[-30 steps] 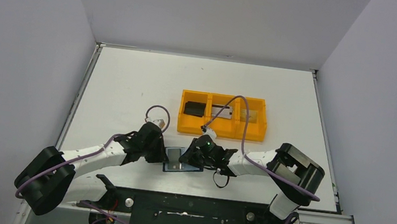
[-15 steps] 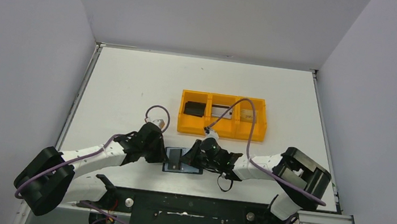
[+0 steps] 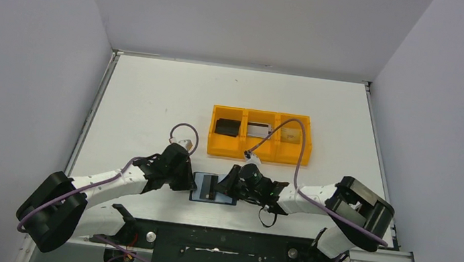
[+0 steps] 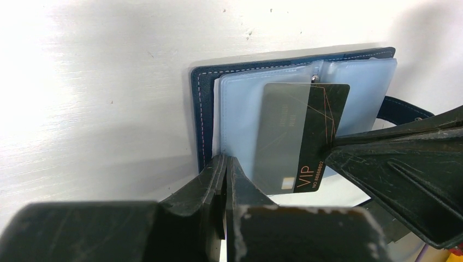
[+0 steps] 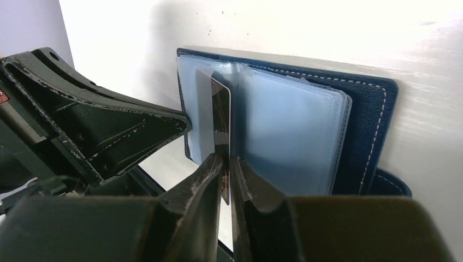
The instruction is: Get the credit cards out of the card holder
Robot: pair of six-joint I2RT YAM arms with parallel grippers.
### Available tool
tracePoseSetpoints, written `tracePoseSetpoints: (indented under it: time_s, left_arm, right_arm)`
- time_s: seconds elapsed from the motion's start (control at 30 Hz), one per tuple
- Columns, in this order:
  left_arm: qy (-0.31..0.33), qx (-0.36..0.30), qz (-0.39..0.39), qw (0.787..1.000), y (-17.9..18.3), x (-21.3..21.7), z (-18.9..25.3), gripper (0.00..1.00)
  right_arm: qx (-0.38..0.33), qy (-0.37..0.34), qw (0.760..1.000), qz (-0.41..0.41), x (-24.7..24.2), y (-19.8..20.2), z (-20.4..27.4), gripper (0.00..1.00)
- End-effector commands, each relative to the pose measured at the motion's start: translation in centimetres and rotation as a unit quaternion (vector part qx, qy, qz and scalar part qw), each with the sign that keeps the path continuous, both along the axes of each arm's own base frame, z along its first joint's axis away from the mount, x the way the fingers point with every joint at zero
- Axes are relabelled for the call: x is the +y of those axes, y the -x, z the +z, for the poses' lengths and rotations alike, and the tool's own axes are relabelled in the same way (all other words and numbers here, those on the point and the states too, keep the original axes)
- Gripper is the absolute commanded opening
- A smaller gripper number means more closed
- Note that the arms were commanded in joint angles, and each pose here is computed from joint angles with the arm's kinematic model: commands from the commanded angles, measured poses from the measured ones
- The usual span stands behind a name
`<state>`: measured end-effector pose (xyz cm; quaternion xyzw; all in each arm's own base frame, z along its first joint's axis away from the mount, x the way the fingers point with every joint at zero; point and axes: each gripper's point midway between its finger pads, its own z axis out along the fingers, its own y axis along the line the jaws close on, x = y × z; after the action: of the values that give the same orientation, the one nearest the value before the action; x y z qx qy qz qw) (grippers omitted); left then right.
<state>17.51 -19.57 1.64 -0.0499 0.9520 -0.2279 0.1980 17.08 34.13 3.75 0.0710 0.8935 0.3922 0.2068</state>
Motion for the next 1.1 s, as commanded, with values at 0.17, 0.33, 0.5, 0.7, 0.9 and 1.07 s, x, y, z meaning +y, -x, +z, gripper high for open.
tracePoseSetpoints:
  time_s: [0.17, 0.33, 0.5, 0.7, 0.9, 1.07]
  left_arm:
    - [-0.002, -0.001, -0.009, 1.000, 0.2, 0.0, 0.1, 0.00]
    - [-0.001, 0.001, -0.011, 1.000, 0.2, -0.1, 0.0, 0.00]
    - [-0.001, 0.002, -0.010, 1.000, 0.1, -0.1, 0.0, 0.00]
    - [0.000, -0.013, 0.003, 1.000, -0.4, 0.0, 0.6, 0.00]
    - [0.023, -0.048, 0.004, 0.999, -1.2, -0.4, 2.9, 0.30]
    - [0.039, -0.087, 0.016, 0.995, -3.0, -1.1, 5.7, 0.48]
  right_arm:
    - [0.019, -0.002, 1.000, -0.015, 0.9, -0.9, -0.7, 0.27]
    - [0.018, -0.002, 1.000, -0.012, 1.1, -1.0, -0.7, 0.34]
    - [0.017, -0.002, 1.000, -0.008, 1.3, -1.0, -0.8, 0.28]
    - [0.018, 0.046, 0.997, -0.062, -1.4, -1.6, -1.6, 0.04]
    - [0.004, 0.045, 0.997, -0.069, -1.9, -1.9, -1.0, 0.00]
    - [0.009, 0.066, 0.995, -0.069, -1.9, -1.7, -1.5, 0.00]
